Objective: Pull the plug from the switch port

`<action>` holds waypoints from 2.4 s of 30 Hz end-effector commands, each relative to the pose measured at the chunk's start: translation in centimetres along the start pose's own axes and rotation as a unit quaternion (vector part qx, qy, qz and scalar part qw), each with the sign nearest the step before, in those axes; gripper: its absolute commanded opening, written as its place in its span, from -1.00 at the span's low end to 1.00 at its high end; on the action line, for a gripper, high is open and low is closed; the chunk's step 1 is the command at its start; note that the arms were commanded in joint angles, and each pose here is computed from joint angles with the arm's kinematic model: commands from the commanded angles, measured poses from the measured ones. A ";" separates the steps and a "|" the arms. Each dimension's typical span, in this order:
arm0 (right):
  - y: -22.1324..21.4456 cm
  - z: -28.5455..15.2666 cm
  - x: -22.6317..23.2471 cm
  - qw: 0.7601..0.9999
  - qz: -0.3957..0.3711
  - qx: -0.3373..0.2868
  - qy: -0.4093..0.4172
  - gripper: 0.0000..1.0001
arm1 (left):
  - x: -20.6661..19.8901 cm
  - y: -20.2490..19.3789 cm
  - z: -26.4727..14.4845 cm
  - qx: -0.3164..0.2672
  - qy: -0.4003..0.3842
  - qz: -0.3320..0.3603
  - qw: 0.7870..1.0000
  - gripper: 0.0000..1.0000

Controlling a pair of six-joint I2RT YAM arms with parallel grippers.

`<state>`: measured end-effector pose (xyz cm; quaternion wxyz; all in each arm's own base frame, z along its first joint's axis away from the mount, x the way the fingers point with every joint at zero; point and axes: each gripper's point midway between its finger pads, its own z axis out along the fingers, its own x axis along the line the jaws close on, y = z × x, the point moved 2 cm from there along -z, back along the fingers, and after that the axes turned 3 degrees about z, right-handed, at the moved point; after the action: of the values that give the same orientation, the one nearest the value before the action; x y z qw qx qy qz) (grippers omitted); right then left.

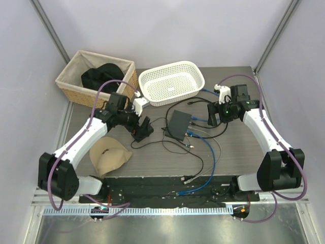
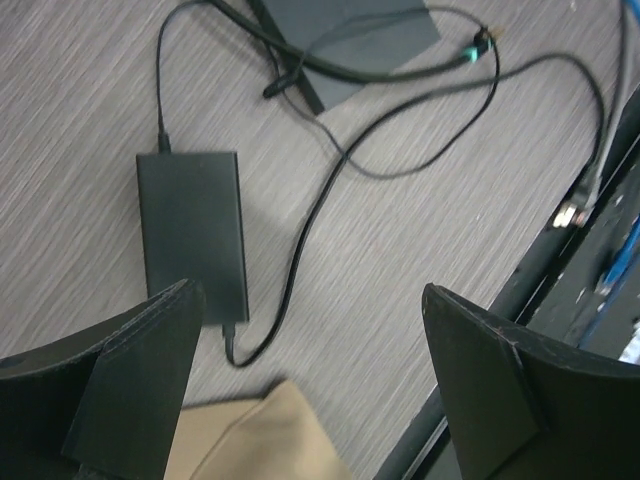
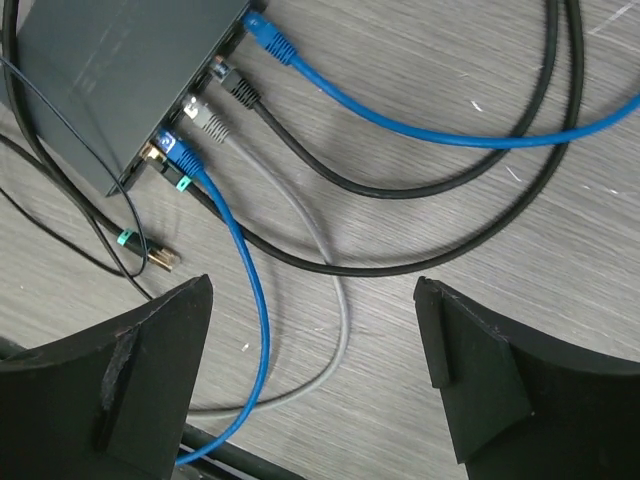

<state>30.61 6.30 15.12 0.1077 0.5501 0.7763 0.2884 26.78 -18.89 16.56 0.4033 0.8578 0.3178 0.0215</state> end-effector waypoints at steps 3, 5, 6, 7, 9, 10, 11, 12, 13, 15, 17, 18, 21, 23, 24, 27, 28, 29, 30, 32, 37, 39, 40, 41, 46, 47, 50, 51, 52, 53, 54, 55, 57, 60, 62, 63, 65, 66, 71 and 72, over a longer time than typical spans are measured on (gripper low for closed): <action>1.5 -0.2 2.1 0.997 0.033 -0.043 0.047 0.74 | -0.5 -3.6 -1.8 0.033 0.017 0.052 0.998 0.91; 2.8 0.6 2.8 0.997 0.010 -0.051 0.057 0.73 | -0.7 -3.9 -1.3 0.027 0.012 0.048 0.998 0.91; 3.3 1.0 3.0 0.997 -0.002 -0.055 0.058 0.73 | -0.7 -3.7 -1.1 0.024 0.007 0.046 0.999 0.90; 4.3 1.1 3.1 0.996 -0.009 -0.064 0.057 0.73 | -0.7 -3.2 -0.8 0.019 0.003 0.040 0.999 0.88; 5.3 2.8 3.2 0.997 -0.015 -0.059 0.052 0.75 | 0.0 -1.9 -0.3 0.014 0.005 0.034 0.999 0.86; 6.6 2.9 3.1 0.996 -0.016 -0.069 0.048 0.75 | 0.2 -1.2 -0.2 0.010 0.004 0.034 0.999 0.86; 7.3 3.3 3.1 0.996 -0.018 -0.074 0.047 0.75 | 0.6 -0.1 0.1 0.007 0.004 0.034 0.999 0.86; 7.4 4.4 3.0 0.997 -0.014 -0.062 0.046 0.75 | 0.7 0.4 0.2 0.003 0.003 0.032 0.999 0.86; 8.4 4.5 3.1 0.996 -0.019 -0.070 0.046 0.75 | 0.9 1.1 0.5 -0.003 0.003 0.030 1.000 0.86; 8.8 6.2 3.4 0.997 -0.027 -0.057 0.045 0.74 | 1.0 2.1 1.4 -0.010 -0.011 -0.005 1.000 0.86; 10.0 6.8 4.1 0.996 -0.042 -0.061 0.051 0.71 | 0.4 3.5 2.2 -0.030 -0.039 -0.058 0.997 0.83; 10.3 7.2 4.7 0.995 -0.049 -0.060 0.055 0.69 | 0.7 4.1 3.0 -0.040 -0.045 -0.066 0.996 0.83; 10.8 8.6 7.8 0.990 -0.105 -0.050 0.079 0.56 | 0.6 4.8 3.9 -0.054 -0.054 -0.129 0.989 0.82; 10.2 9.4 10.6 0.982 -0.160 -0.037 0.096 0.53 | 0.8 4.9 3.6 -0.057 -0.048 -0.118 0.990 0.82; 9.9 9.7 11.3 0.980 -0.172 -0.032 0.097 0.52 | 1.1 4.8 3.2 -0.055 -0.032 -0.114 0.991 0.82; 8.5 11.2 13.7 0.977 -0.179 -0.013 0.115 0.48 | 1.5 4.2 2.2 -0.051 -0.010 -0.107 0.993 0.83; 8.5 12.1 13.9 0.979 -0.175 -0.013 0.103 0.46 | 1.5 4.2 1.7 -0.052 -0.007 -0.108 0.993 0.82; 8.5 12.5 14.0 0.982 -0.161 -0.014 0.097 0.44 | 1.5 4.2 1.2 -0.057 -0.004 -0.111 0.992 0.81; 8.7 12.8 14.0 0.983 -0.158 -0.017 0.094 0.42 | 1.6 4.4 0.5 -0.068 0.000 -0.108 0.992 0.81; 8.8 14.1 14.2 0.984 -0.156 -0.014 0.081 0.39 | 1.1 4.5 -0.9 -0.086 0.010 -0.090 0.992 0.82; 10.1 15.9 15.5 0.986 -0.152 -0.020 0.059 0.32 | 0.7 2.6 -1.7 -0.078 0.032 -0.079 0.993 0.82; 10.2 16.7 16.5 0.985 -0.158 -0.018 0.062 0.30 | 0.7 2.5 -2.1 -0.087 0.041 -0.077 0.992 0.84; 10.0 16.9 16.9 0.986 -0.157 -0.016 0.061 0.30 | 0.7 1.9 -1.9 -0.084 0.043 -0.083 0.992 0.83; 10.0 17.1 17.2 0.985 -0.160 -0.015 0.061 0.30 | 0.8 2.0 -2.1 -0.093 0.049 -0.084 0.991 0.84; 8.5 18.2 18.5 0.985 -0.157 0.011 0.066 0.28 | 1.1 1.3 -2.5 -0.097 0.056 -0.096 0.989 0.85; 8.2 18.3 18.5 0.986 -0.157 0.015 0.062 0.28 | 1.2 1.2 -2.5 -0.096 0.058 -0.094 0.989 0.86; 7.1 18.7 18.4 0.986 -0.156 0.030 0.050 0.22 | 1.2 1.0 -2.5 -0.095 0.059 -0.093 0.989 0.86; 6.9 18.8 18.1 0.987 -0.154 0.033 0.043 0.19 | 1.2 0.9 -2.4 -0.095 0.059 -0.093 0.989 0.86; 6.8 18.9 17.6 0.987 -0.153 0.033 0.026 0.17 | 1.2 1.0 -2.5 -0.097 0.059 -0.093 0.989 0.86; 6.8 18.8 17.4 0.988 -0.147 0.032 0.020 0.12 | 1.2 1.1 -2.4 -0.098 0.059 -0.094 0.989 0.86; 6.5 18.9 17.2 0.989 -0.145 0.035 0.015 0.09 | 1.2 1.1 -2.4 -0.099 0.058 -0.094 0.989 0.86; 6.7 18.7 16.7 0.989 -0.144 0.031 -0.007 0.06 | 1.3 1.1 -2.3 -0.099 0.058 -0.094 0.989 0.86; 6.7 18.6 16.4 0.990 -0.133 0.029 -0.020 -0.11 | 1.4 1.1 -2.2 -0.098 0.059 -0.096 0.989 0.86; 6.6 18.1 16.3 0.991 -0.129 0.028 -0.025 -0.35 | 1.5 1.0 -2.0 -0.095 0.058 -0.095 0.989 0.87; 6.4 17.9 16.4 0.991 -0.127 0.030 -0.021 -0.36 | 1.6 1.1 -1.8 -0.095 0.058 -0.094 0.989 0.87; 6.2 17.8 16.5 0.992 -0.122 0.032 -0.017 -0.36 | 1.6 1.0 -1.8 -0.095 0.058 -0.094 0.989 0.87; 5.9 17.6 16.8 0.992 -0.120 0.037 -0.004 -0.34 | 1.8 1.1 -1.7 -0.095 0.059 -0.093 0.989 0.87; 5.7 17.5 17.1 0.992 -0.122 0.039 0.000 -0.34 | 1.8 1.1 -1.6 -0.095 0.058 -0.094 0.989 0.88; 6.4 15.5 17.1 0.990 -0.135 0.033 0.003 -0.98 | 2.0 1.2 -1.5 -0.094 0.060 -0.093 0.989 0.88; 7.1 14.0 17.1 0.989 -0.144 0.022 0.004 -0.98 | 2.0 1.1 -1.4 -0.093 0.060 -0.095 0.989 0.88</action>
<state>37.48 29.51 5.46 0.1142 0.4516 0.8511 0.2421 27.53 -17.19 17.28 0.4474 0.7840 0.4279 0.0457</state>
